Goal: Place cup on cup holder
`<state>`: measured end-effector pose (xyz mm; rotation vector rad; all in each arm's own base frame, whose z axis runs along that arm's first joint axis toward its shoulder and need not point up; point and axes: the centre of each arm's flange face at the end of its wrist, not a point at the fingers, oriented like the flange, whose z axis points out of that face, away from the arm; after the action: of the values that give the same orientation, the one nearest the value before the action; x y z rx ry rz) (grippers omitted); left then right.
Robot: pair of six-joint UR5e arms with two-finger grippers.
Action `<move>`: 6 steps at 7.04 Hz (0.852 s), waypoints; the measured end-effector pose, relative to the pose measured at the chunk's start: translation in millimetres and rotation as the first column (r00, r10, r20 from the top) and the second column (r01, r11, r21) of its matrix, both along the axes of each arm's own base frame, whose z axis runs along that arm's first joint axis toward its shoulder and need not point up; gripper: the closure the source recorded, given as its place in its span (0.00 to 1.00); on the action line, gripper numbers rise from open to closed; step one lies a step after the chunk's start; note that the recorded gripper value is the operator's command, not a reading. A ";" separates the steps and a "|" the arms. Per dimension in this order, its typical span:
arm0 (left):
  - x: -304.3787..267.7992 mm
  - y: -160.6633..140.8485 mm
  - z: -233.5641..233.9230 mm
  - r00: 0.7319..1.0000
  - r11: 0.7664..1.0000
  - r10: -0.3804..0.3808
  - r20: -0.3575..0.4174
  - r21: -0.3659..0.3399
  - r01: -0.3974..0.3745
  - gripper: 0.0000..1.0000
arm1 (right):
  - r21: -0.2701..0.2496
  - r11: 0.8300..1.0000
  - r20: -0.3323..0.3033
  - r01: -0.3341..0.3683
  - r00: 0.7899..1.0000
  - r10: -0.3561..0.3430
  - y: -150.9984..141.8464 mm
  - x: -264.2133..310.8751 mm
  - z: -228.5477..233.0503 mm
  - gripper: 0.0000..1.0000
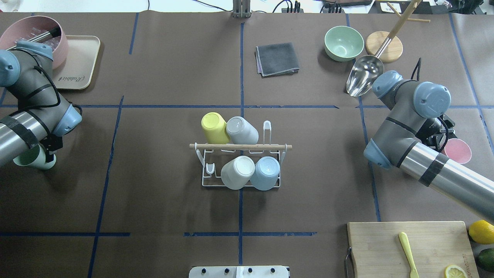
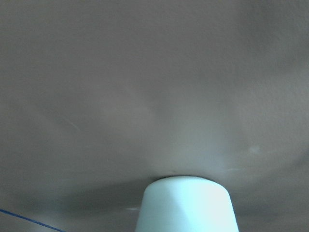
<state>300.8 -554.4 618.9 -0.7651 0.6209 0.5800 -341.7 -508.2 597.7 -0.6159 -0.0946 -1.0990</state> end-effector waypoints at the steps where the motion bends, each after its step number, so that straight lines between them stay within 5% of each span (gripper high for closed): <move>1: -0.7 1.4 0.8 1.000 1.000 0.004 -0.008 -0.002 -0.004 0.00 | -0.002 1.000 -0.002 0.000 1.000 0.000 0.2 0.2 0.7 0.00; 2: -2.0 3.5 1.1 1.000 1.000 0.006 -0.010 -0.007 -0.007 0.00 | -0.004 1.000 -0.002 0.000 1.000 0.000 0.5 0.3 1.2 0.00; 3: -2.7 4.9 0.7 1.000 1.000 0.008 -0.012 -0.009 -0.008 0.12 | -0.006 1.000 -0.003 0.000 1.000 0.000 1.0 0.7 2.2 0.00; 5: -3.7 6.4 0.2 1.000 1.000 0.008 -0.012 -0.013 -0.008 0.93 | -0.010 1.000 -0.003 0.004 1.000 -0.004 2.3 0.2 4.0 0.00; 6: -5.0 6.5 -2.9 1.000 1.000 0.006 -0.011 -0.015 -0.006 0.96 | -0.013 1.000 -0.004 0.006 1.000 -0.006 3.3 -0.7 5.6 0.00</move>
<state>295.8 -548.0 616.0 -0.7791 0.6337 0.5854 -342.4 -504.9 603.3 -0.6309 -0.0962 -1.1036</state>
